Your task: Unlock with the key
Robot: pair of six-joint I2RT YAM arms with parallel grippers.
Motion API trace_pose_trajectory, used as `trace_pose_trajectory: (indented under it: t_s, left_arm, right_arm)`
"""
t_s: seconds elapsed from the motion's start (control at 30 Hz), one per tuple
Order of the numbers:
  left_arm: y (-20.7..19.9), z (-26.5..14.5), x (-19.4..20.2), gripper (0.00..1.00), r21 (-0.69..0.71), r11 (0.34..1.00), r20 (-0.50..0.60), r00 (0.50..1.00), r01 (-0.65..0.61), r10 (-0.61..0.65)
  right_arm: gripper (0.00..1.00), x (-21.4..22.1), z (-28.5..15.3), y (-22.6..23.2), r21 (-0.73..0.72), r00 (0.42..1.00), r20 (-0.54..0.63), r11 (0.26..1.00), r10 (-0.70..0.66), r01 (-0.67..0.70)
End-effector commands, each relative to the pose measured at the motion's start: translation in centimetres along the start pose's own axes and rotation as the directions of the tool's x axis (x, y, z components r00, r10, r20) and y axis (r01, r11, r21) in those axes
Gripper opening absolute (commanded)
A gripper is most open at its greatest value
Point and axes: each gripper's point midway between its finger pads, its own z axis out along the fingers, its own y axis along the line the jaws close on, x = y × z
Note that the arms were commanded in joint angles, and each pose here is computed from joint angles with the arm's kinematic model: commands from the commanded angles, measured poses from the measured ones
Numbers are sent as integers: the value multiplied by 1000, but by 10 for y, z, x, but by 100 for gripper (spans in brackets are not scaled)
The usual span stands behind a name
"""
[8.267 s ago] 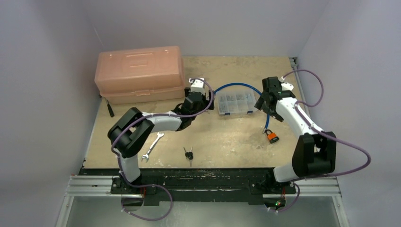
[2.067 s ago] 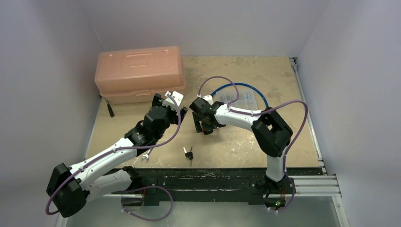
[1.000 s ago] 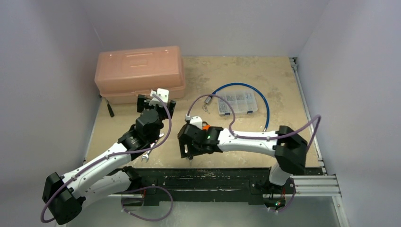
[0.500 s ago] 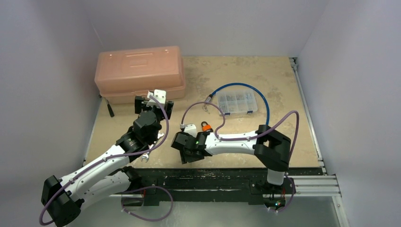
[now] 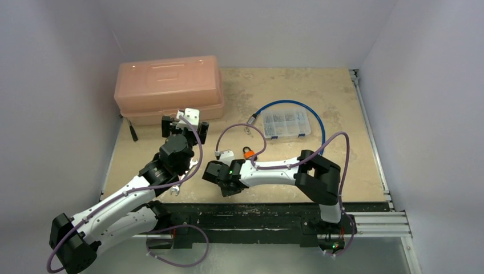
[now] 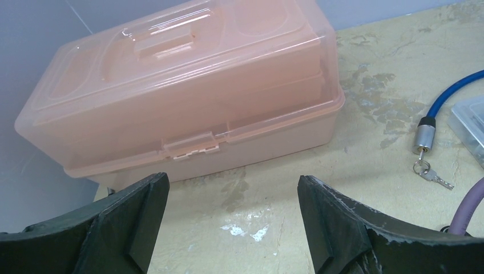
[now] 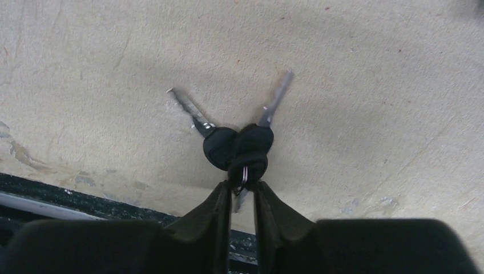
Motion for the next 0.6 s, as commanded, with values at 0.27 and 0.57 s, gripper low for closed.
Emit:
trace_pose_trajectory:
  t_s: [0.27,0.57]
  left_arm:
    - [2,-2,-13,89,14,1000,48,999,24,-24]
    - [-26,-9,-21,86,198,980,81,997,-6,-10]
  right_arm:
    - [0,-1,6,-5,58,1000,15,998,11,-12]
    - [0,-13,-31,-11,-28,997,73,999,-33,36]
